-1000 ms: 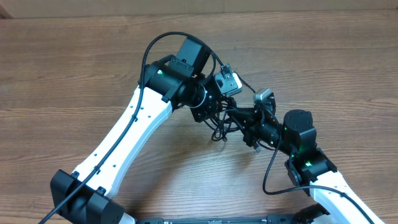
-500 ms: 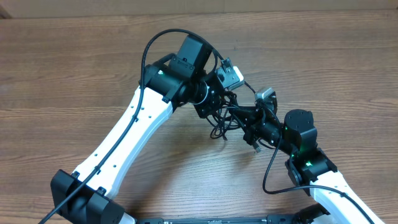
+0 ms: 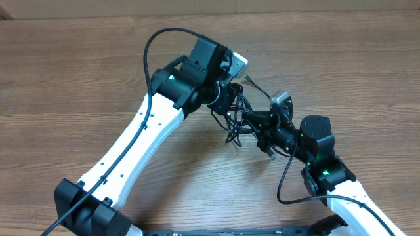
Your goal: Untangle cables
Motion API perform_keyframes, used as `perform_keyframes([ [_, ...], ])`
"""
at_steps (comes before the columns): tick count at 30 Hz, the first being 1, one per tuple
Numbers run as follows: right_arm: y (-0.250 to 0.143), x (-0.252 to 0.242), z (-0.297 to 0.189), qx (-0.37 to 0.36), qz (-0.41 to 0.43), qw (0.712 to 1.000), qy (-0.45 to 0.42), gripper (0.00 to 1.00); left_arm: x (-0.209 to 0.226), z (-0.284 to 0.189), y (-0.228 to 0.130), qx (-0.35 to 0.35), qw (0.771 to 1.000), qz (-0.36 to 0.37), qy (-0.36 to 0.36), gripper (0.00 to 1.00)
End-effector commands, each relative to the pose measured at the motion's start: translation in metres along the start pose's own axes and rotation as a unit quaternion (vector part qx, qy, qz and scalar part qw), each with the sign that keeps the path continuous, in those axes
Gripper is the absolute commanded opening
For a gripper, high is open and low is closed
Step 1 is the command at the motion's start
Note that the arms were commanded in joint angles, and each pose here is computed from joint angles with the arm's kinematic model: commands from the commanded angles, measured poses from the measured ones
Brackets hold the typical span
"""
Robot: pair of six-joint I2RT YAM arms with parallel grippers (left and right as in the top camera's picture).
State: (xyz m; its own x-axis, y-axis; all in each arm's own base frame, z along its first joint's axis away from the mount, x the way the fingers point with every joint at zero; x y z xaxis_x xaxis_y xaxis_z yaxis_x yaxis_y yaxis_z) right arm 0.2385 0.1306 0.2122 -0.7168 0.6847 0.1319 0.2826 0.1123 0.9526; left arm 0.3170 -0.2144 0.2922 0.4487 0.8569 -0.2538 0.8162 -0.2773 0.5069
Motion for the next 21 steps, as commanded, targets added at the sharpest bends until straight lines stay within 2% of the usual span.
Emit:
perform_keyframes([
  [1,0.0034,0.0006,-0.0017,-0.004,-0.003,1.0,0.002,0.04,0.0088,-0.0076,0.0115,-0.041,0.995,-0.071,0.049,0.04],
  [6,0.0034,0.0006,-0.0017,-0.004,-0.002,1.0,0.002,0.04,0.0127,-0.0083,0.0131,-0.054,0.988,-0.128,0.07,0.04],
  [10,0.0034,0.0006,-0.0017,-0.004,-0.002,1.0,0.002,0.04,0.0169,-0.009,0.014,-0.07,0.973,-0.198,0.09,0.04],
  [21,0.0034,0.0006,-0.0017,-0.004,-0.002,1.0,0.002,0.04,0.0171,-0.0091,0.0138,-0.079,0.945,-0.306,0.083,0.05],
])
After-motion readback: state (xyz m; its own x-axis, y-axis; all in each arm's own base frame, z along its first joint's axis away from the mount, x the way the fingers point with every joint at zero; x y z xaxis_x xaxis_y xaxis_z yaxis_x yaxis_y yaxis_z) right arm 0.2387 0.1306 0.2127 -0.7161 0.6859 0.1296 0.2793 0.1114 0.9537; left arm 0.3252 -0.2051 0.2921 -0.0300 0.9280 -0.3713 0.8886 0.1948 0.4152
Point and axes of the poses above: each gripper's point midway between its finger pads, its own z axis out along the fingers, its own x axis along the line the jaws close on, y = z × x, the point moved 9 cm from there along -z, back along the fingers, and after that the axes turned 13 degrees about -z, right-handed, at the moved point
